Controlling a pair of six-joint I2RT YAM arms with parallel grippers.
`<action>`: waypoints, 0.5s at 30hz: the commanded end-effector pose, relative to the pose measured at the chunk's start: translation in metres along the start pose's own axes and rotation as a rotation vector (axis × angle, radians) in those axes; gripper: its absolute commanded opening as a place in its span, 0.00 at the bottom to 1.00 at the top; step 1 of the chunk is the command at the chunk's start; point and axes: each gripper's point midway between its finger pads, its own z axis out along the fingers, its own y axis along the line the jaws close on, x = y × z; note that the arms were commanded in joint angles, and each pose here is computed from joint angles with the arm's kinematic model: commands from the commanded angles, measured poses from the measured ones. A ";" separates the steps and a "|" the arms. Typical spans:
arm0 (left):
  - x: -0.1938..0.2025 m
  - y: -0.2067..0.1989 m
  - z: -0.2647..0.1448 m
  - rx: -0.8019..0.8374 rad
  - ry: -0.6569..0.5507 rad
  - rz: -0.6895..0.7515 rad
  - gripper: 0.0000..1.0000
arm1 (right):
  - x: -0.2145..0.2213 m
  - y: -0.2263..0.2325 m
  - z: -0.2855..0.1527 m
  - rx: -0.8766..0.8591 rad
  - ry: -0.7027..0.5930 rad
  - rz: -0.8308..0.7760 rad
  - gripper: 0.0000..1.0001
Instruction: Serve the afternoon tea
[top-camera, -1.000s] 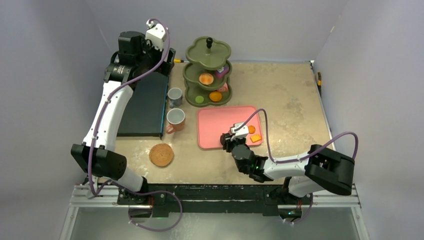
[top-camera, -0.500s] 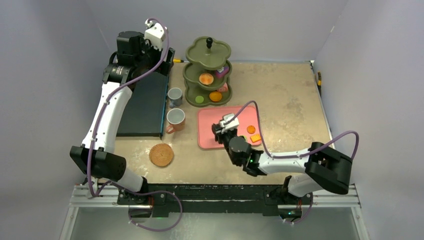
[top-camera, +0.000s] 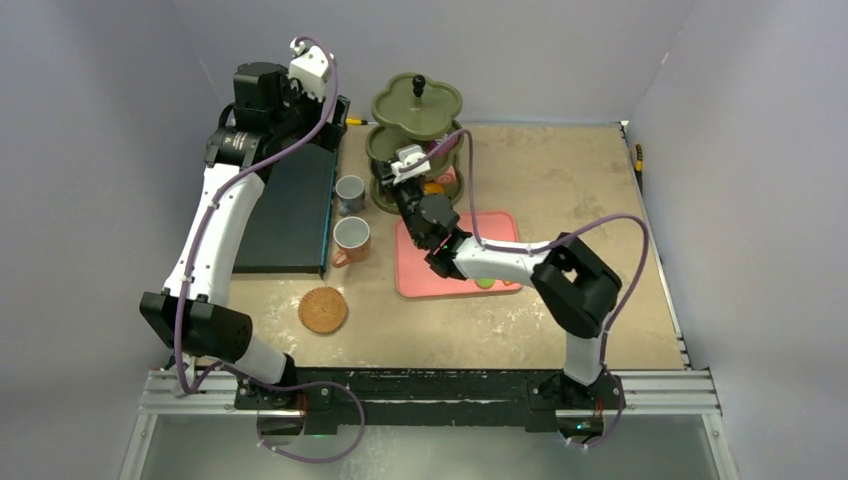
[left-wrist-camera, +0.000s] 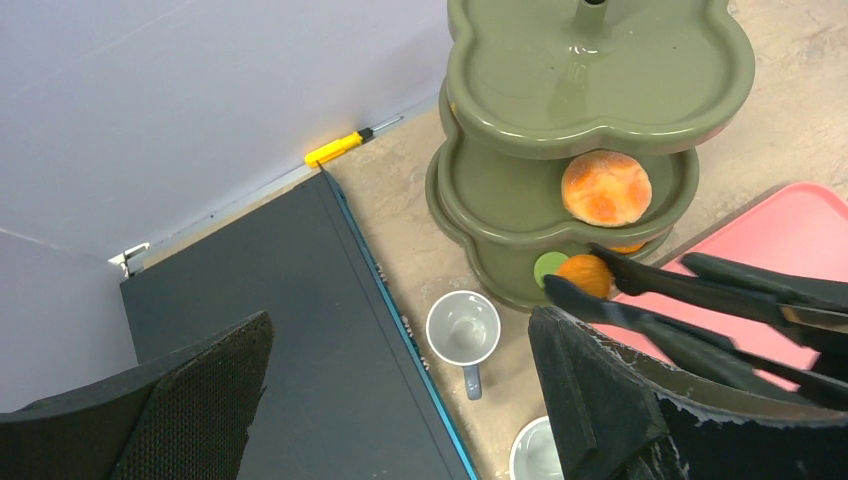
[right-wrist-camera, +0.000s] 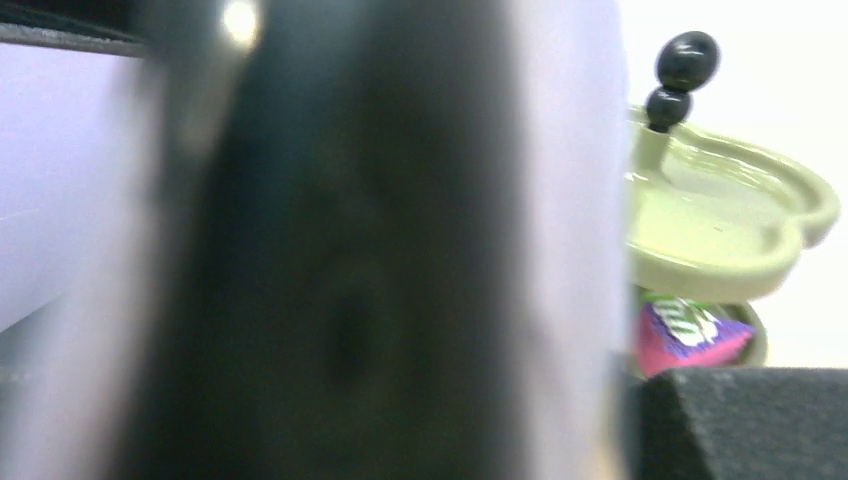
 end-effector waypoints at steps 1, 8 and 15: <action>-0.019 0.006 -0.010 -0.024 -0.055 0.005 0.99 | -0.036 0.004 0.031 -0.006 -0.154 0.007 0.39; -0.017 0.008 -0.009 -0.028 -0.051 0.018 0.99 | -0.030 -0.001 0.056 0.034 -0.201 0.023 0.39; -0.009 0.004 -0.008 -0.011 -0.035 0.030 0.99 | -0.019 -0.008 0.066 0.083 -0.236 0.028 0.40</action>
